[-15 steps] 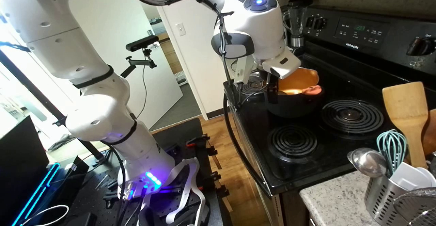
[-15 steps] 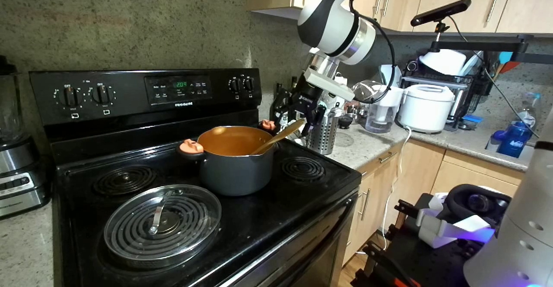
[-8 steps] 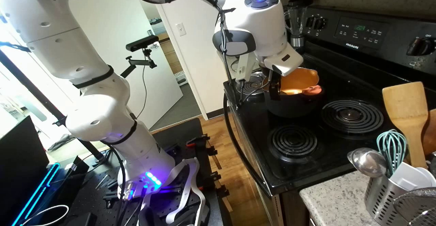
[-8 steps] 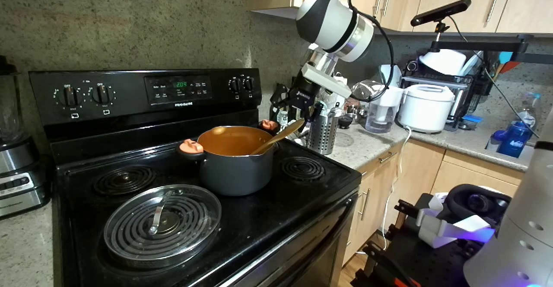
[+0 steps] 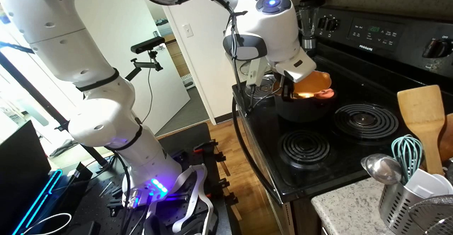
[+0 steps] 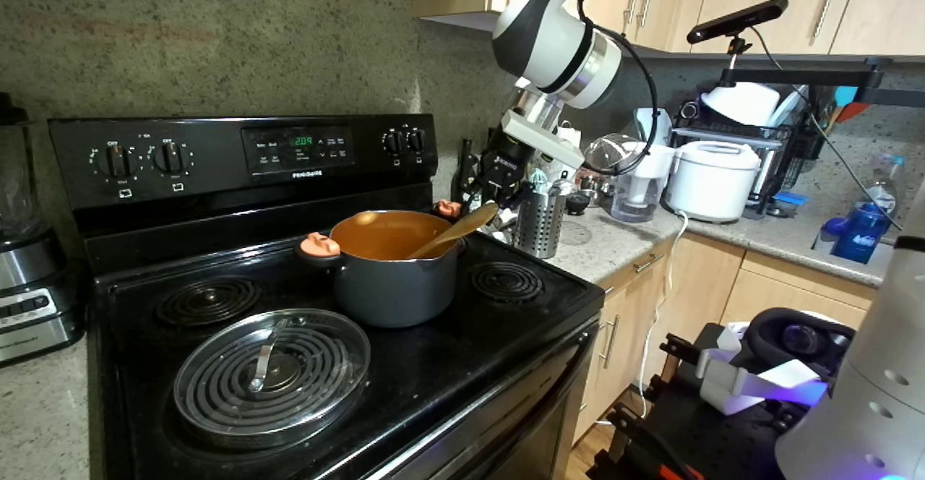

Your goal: Pick up the wooden spoon from the pot and put it in the dish dryer

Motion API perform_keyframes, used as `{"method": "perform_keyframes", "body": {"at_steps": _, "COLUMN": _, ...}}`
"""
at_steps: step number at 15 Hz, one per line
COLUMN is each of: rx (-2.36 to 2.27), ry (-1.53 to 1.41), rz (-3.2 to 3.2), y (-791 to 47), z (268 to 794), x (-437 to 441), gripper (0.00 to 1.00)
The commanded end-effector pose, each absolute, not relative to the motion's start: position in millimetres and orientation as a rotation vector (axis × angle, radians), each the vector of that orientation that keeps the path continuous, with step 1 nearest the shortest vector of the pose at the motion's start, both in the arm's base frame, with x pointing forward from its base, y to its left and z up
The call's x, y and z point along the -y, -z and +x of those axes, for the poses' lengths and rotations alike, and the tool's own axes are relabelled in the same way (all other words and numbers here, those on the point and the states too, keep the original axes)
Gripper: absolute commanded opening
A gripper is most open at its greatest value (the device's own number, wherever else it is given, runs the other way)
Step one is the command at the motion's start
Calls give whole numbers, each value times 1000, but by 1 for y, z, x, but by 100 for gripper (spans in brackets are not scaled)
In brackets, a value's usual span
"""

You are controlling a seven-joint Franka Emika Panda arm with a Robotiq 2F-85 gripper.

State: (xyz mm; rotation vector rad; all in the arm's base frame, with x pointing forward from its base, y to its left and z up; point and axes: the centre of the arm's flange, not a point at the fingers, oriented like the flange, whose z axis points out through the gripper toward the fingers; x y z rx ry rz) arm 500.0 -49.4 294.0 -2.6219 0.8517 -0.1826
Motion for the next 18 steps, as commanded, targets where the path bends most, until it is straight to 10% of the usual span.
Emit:
{"method": "perform_keyframes", "body": {"at_steps": 1, "rx": -868, "ry": 212, "rz": -2598, "y": -288, "z": 508, "x": 50, "gripper": 20}}
{"method": "perform_keyframes", "body": {"at_steps": 4, "rx": -887, "ry": 223, "rz": -2573, "y": -291, "z": 511, "x": 51, "gripper": 1}}
{"method": "perform_keyframes", "body": {"at_steps": 18, "rx": -888, "ry": 319, "rz": -2504, "y": -345, "z": 509, "x": 50, "gripper": 3}}
